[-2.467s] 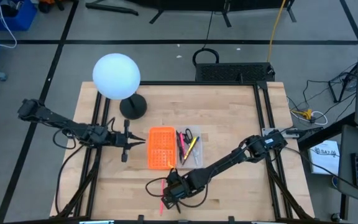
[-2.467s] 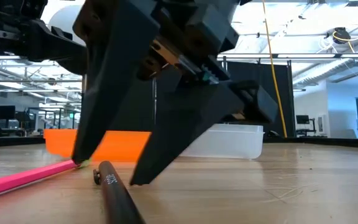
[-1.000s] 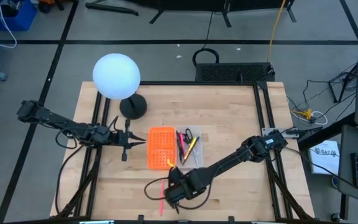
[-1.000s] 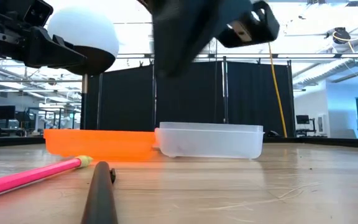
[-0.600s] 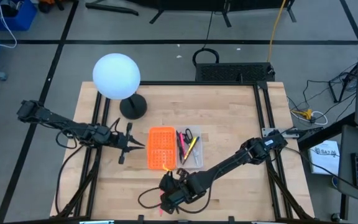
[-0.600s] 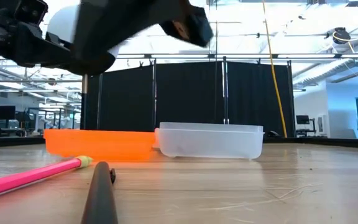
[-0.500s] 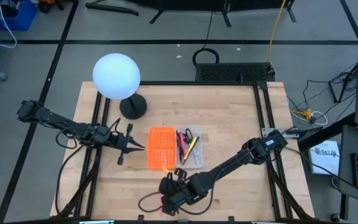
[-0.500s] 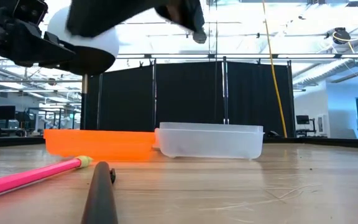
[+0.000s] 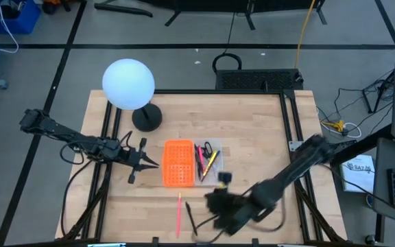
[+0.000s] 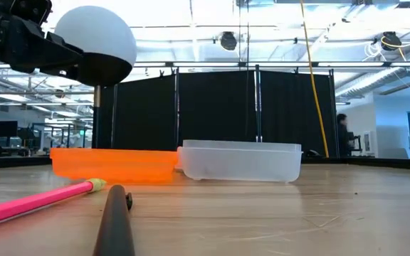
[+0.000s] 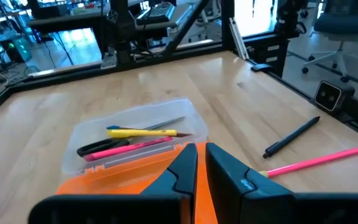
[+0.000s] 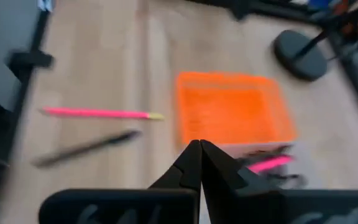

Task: Pick & place school supplies into a supply box
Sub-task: Put the black pen into the orange and white supply box

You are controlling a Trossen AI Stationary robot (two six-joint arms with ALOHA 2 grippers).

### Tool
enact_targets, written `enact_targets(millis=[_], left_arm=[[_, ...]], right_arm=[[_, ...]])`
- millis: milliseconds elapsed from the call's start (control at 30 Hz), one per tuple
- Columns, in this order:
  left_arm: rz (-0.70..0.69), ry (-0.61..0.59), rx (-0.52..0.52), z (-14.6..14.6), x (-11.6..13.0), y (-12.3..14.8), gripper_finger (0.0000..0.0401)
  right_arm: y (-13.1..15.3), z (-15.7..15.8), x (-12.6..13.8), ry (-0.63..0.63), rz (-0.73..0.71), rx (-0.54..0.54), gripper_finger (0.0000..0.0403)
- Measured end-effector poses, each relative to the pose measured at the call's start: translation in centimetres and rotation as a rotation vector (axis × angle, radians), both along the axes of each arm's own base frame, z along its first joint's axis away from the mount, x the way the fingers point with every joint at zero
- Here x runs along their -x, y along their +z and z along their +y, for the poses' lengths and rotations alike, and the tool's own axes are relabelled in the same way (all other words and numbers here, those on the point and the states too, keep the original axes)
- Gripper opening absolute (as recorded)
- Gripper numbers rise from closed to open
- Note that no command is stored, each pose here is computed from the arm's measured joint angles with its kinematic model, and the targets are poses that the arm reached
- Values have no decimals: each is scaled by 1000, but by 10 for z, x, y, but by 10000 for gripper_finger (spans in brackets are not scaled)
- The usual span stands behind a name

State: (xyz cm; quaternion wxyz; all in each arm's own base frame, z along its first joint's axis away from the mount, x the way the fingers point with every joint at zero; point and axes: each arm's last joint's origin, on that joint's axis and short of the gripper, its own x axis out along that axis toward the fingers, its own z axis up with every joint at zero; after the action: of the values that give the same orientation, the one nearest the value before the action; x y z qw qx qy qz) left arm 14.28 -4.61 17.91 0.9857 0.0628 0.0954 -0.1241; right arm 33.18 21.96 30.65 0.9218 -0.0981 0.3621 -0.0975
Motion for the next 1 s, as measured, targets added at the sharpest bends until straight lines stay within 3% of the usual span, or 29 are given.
enact_targets(millis=[100, 233, 367, 467, 633, 733, 833, 1000], left_arm=[[-20, -4, -17, 0, 0, 1, 42], [-80, -12, -47, 0, -1, 6, 42], [-118, -9, -28, 0, -1, 10, 42], [-121, -4, 7, -1, -2, 11, 42], [-93, 1, 20, 0, -1, 9, 42], [-67, 31, 31, 0, -1, 7, 42], [-38, 118, 69, 3, -1, 5, 42], [30, 190, 45, 2, -4, 0, 40]], right_arm=[[-1, -29, 36, 88, -29, 18, 0], [-13, -70, 84, 217, -160, -71, 0], [-24, -110, 126, 180, -377, -169, 0], [-42, -130, 151, 148, -406, -199, 0], [-63, -144, 177, 228, -590, -268, 0], [-75, -150, 191, 304, -681, -255, 0], [-89, -158, 202, 297, -734, -229, 0], [-116, -169, 213, 270, -788, -193, 0]])
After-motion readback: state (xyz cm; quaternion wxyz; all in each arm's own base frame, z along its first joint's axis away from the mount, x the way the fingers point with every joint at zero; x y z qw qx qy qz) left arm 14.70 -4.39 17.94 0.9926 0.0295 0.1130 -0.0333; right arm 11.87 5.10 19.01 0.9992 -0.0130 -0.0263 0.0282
